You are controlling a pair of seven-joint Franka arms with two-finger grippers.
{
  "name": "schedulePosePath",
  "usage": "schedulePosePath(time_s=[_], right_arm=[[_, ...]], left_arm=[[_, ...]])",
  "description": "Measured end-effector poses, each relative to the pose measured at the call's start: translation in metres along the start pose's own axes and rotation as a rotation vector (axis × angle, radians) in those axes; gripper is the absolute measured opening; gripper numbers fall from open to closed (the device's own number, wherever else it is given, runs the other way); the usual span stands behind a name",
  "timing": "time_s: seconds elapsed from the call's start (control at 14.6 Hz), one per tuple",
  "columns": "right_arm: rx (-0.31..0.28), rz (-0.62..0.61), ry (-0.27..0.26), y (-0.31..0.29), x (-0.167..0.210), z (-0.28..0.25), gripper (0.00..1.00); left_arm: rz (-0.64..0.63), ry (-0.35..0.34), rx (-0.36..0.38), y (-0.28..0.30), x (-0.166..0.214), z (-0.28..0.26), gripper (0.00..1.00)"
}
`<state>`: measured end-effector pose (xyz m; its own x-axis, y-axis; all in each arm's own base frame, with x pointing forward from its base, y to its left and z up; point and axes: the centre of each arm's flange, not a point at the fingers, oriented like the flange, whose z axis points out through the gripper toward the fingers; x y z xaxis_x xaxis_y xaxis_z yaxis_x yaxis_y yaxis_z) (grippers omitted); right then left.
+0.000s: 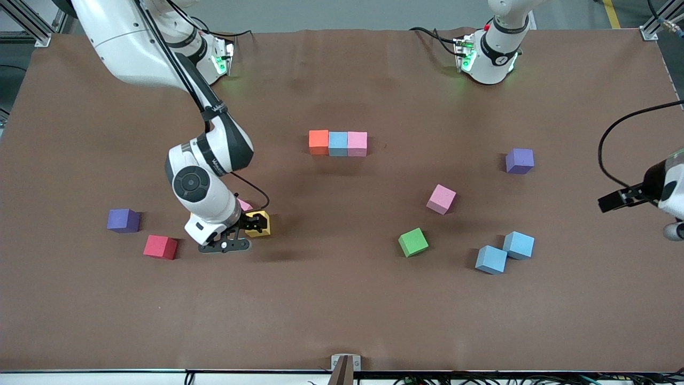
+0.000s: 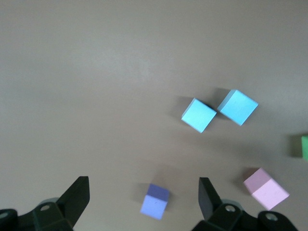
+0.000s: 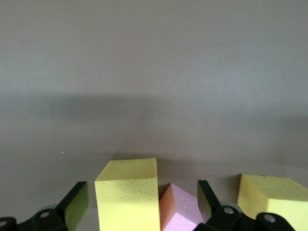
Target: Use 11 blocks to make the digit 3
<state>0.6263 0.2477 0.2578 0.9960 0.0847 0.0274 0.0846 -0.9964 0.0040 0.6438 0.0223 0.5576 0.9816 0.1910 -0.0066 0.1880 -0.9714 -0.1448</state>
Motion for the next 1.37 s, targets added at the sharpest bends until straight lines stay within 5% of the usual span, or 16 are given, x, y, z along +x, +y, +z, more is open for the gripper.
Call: schedulePosePath(time_s=[0.82,1.37], right_arm=[[-0.008,-0.032,-0.051,-0.020,-0.011,0.035,1.00],[-0.012,-0.035,-0.062,-0.018,-0.012,0.042,0.85]], left_arm=[[0.091,-0.005,-0.050,-0.018,-0.038,-0.056,1.00],[0.096,-0.053,-0.072,-0.015,-0.044,-0.053,1.00]])
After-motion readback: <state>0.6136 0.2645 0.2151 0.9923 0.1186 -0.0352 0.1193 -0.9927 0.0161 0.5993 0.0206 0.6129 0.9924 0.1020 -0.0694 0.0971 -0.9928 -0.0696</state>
